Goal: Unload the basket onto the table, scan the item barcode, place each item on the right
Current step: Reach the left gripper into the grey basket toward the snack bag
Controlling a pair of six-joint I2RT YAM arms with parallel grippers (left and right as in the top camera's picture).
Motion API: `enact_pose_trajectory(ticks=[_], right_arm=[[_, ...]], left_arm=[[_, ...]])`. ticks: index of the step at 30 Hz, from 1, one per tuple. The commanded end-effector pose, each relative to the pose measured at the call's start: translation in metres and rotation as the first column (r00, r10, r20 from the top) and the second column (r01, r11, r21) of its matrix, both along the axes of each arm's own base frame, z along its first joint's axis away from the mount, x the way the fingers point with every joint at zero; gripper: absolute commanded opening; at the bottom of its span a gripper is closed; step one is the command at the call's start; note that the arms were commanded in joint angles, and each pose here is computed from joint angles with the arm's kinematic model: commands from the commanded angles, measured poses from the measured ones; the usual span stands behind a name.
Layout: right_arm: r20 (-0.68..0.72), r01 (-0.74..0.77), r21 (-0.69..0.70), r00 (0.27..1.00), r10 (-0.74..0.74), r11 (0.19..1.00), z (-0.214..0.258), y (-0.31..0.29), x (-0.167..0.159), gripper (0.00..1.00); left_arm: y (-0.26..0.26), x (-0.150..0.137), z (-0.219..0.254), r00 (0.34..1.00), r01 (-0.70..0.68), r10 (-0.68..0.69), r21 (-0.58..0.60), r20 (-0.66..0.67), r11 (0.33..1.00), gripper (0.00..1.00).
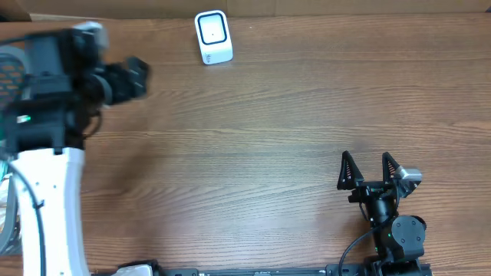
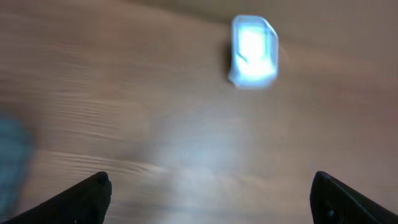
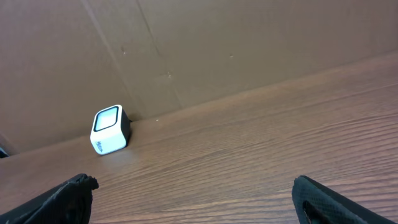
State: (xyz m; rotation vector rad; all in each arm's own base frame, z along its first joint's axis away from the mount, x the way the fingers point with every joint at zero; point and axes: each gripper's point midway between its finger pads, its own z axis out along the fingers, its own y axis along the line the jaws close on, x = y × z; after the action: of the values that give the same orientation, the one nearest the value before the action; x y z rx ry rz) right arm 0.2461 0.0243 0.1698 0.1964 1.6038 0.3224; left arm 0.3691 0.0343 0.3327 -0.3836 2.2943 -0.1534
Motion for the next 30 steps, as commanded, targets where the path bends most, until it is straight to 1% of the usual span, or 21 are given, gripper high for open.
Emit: enact_pose_trajectory(ticks=[1,3,5,7,10,12,14,16,18,21,23,25,27,28,29,30], right_arm=[[0.003,0.004,0.001,1.000,-0.004,1.000,-0.002,-0.001,0.000,1.00],[0.003,0.004,0.001,1.000,-0.004,1.000,-0.002,-0.001,0.000,1.00],[0.003,0.004,0.001,1.000,-0.004,1.000,-0.002,-0.001,0.000,1.00],[0.003,0.004,0.001,1.000,-0.004,1.000,-0.002,-0.001,0.000,1.00],[0.003,0.004,0.001,1.000,-0.004,1.000,-0.002,-0.001,0.000,1.00],[0.003,0.004,0.001,1.000,-0.004,1.000,-0.002,-0.001,0.000,1.00],[0.003,0.004,0.001,1.000,-0.004,1.000,-0.002,-0.001,0.000,1.00],[0.003,0.004,0.001,1.000,-0.004,1.000,-0.002,-0.001,0.000,1.00],[0.003,0.004,0.001,1.000,-0.004,1.000,-0.002,-0.001,0.000,1.00],[0.003,0.004,0.001,1.000,-0.004,1.000,-0.002,-0.001,0.000,1.00],[0.003,0.004,0.001,1.000,-0.004,1.000,-0.002,-0.001,0.000,1.00],[0.003,0.004,0.001,1.000,-0.004,1.000,-0.002,-0.001,0.000,1.00],[0.003,0.004,0.001,1.000,-0.004,1.000,-0.002,-0.001,0.000,1.00],[0.003,0.004,0.001,1.000,-0.004,1.000,-0.002,-0.001,0.000,1.00],[0.003,0.004,0.001,1.000,-0.004,1.000,-0.002,-0.001,0.000,1.00],[0.003,0.004,0.001,1.000,-0.004,1.000,-0.002,-0.001,0.000,1.00]], left_arm=[[0.064,-0.012,0.037,0.942,-0.318,0.321,-0.045,0.095,0.947,0.91],[0.094,-0.023,0.038,0.895,-0.430,0.438,-0.093,0.091,0.898,0.92],[0.123,-0.037,0.033,0.831,-0.540,0.552,-0.141,0.066,0.830,0.93],[0.151,-0.054,0.027,0.764,-0.632,0.645,-0.165,0.033,0.757,0.93],[0.191,-0.080,0.013,0.668,-0.738,0.744,-0.148,-0.018,0.659,0.92],[0.213,-0.098,-0.001,0.604,-0.795,0.794,-0.128,-0.069,0.593,0.90],[0.233,-0.115,-0.017,0.536,-0.844,0.834,-0.114,-0.130,0.524,0.89],[0.249,-0.130,-0.034,0.479,-0.878,0.857,-0.098,-0.189,0.469,0.89],[0.261,-0.139,-0.050,0.437,-0.899,0.867,-0.083,-0.241,0.430,0.88],[0.272,-0.147,-0.075,0.391,-0.917,0.867,-0.055,-0.310,0.394,0.88],[0.279,-0.154,-0.093,0.355,-0.927,0.865,-0.010,-0.354,0.376,0.88],[0.285,-0.159,-0.110,0.322,-0.929,0.860,0.045,-0.397,0.368,0.89],[0.289,-0.159,-0.128,0.309,-0.922,0.846,0.081,-0.435,0.378,0.88],[0.291,-0.160,-0.136,0.295,-0.921,0.842,0.099,-0.453,0.376,0.93],[0.292,-0.161,-0.147,0.277,-0.920,0.835,0.118,-0.476,0.373,1.00],[0.293,-0.163,-0.155,0.253,-0.923,0.834,0.135,-0.491,0.360,0.99]])
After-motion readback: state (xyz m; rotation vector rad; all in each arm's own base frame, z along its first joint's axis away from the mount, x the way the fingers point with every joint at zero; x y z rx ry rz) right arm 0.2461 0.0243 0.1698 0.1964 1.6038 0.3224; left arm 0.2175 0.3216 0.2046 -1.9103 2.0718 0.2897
